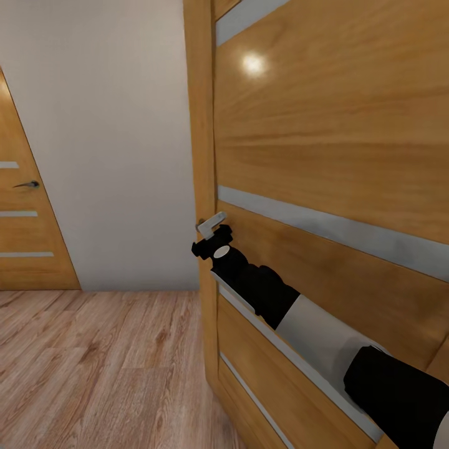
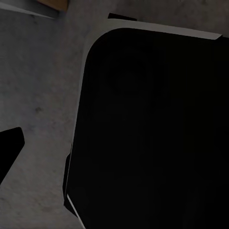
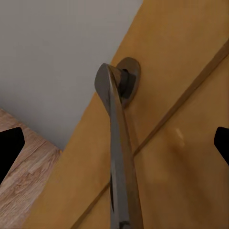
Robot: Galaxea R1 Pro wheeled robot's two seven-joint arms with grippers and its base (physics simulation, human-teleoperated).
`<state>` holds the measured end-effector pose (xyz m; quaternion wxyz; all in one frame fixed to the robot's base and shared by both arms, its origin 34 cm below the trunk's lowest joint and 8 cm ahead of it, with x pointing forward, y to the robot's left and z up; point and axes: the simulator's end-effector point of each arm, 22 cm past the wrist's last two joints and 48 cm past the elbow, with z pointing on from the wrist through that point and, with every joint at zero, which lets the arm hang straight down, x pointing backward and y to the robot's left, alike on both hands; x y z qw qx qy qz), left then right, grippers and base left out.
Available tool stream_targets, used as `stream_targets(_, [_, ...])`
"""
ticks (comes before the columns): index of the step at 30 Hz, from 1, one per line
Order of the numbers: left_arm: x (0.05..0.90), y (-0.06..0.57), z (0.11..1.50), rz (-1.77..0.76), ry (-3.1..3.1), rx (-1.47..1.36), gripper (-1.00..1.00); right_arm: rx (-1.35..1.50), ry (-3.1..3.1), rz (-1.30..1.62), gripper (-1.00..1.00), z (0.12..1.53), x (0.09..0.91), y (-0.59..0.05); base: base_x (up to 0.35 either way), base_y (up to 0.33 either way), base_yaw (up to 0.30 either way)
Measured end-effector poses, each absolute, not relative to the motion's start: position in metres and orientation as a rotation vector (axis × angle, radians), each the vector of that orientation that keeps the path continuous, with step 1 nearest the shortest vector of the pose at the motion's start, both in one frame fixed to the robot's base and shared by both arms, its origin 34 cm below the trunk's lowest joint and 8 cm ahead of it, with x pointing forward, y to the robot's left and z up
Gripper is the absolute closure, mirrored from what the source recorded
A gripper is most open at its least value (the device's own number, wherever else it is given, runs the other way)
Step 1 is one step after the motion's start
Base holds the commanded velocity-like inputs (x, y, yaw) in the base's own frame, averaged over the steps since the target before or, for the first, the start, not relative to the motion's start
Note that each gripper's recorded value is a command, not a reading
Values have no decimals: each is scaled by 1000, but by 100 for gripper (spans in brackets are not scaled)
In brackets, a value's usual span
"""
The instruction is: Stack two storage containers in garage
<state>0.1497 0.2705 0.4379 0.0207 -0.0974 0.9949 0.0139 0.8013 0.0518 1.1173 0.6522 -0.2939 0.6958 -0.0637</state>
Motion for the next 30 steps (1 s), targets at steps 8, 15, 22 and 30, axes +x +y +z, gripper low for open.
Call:
stream_targets(8, [150,270,438,41,3086,-302,-100,-667,1580,-144,-100,1117,801,52,0,24,0])
stream_targets(15, [150,269,438,41,3085,-303,-100,-667,1580,-145,-100,1117,801,52,42,4,0])
stream_targets(22, [150,270,438,41,3085,-304,-100,-666,1584,-132,-100,1116,801,53,172,0,0])
stream_targets(30, [150,269,438,41,3086,-304,-100,-667,1582,-139,-100,1117,801,52,12,0,0])
